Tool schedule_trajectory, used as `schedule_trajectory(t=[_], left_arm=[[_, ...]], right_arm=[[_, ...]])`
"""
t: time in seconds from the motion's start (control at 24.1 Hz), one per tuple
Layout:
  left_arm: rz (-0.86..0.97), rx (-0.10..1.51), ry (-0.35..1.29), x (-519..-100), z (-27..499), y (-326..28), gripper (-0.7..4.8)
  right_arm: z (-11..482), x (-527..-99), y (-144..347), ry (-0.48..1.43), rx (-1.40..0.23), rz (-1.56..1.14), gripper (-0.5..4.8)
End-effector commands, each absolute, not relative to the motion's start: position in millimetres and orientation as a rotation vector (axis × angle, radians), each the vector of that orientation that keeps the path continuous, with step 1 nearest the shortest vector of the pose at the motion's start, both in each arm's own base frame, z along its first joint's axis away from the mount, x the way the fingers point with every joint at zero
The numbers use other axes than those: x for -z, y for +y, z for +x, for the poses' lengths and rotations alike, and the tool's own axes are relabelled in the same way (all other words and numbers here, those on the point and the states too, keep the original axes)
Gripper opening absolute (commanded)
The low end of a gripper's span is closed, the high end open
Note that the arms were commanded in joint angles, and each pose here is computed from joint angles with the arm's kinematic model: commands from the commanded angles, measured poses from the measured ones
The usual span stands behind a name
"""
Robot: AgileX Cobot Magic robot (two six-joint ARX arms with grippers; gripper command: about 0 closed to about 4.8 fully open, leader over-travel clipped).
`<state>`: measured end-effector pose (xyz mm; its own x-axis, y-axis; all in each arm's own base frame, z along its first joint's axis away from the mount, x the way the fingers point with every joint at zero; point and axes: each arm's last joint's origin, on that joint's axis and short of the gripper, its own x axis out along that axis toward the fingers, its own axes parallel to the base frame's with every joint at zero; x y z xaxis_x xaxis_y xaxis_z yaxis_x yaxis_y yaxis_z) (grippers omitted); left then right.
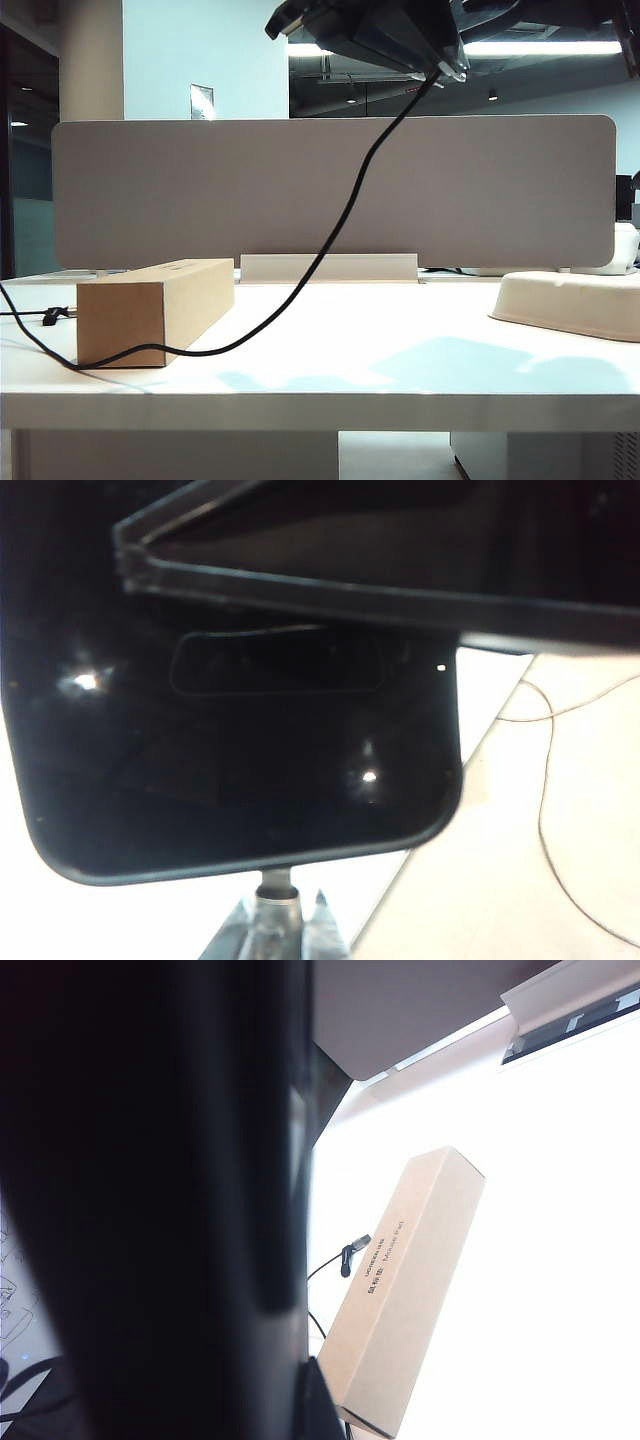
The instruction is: Pick up the charging cable and the phone, plug the charging cable into the charging port on the phone, and finally place them back on the table.
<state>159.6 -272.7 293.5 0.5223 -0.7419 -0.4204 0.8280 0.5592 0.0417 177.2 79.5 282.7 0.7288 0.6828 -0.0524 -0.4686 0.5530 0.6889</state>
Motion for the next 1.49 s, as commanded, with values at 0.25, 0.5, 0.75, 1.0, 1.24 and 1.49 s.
schedule_trajectory(t=[0.25,0.5,0.75,1.0,1.24,1.49], left_arm=[[0.219,0.892,0.248,-310.6,162.3,-275.0,-0.06],[0.252,0.847,0.211,-312.4,163.8,-274.5,-0.06],[0.288,0.856,0.215,-310.7,162.6,-274.6,-0.06],[0.312,0.775,0.216,-308.1,157.9,-277.8,-0.06],[0.330,0.798,0.237,-299.5,152.4,-286.9,-0.06],[0.302,0.803,0.202,-302.7,151.4,-290.1,-0.06]], right_arm=[[176.3,-286.2,80.5,0.318,-0.723,0.695,-0.02],[176.0,-286.2,80.8,0.324,-0.739,0.695,-0.02],[176.0,-286.2,80.8,0.327,-0.740,0.702,-0.02],[176.1,-286.9,80.7,0.319,-0.738,0.702,-0.02],[176.4,-287.2,80.4,0.318,-0.723,0.719,-0.02],[176.4,-287.1,80.4,0.318,-0.723,0.718,-0.02]])
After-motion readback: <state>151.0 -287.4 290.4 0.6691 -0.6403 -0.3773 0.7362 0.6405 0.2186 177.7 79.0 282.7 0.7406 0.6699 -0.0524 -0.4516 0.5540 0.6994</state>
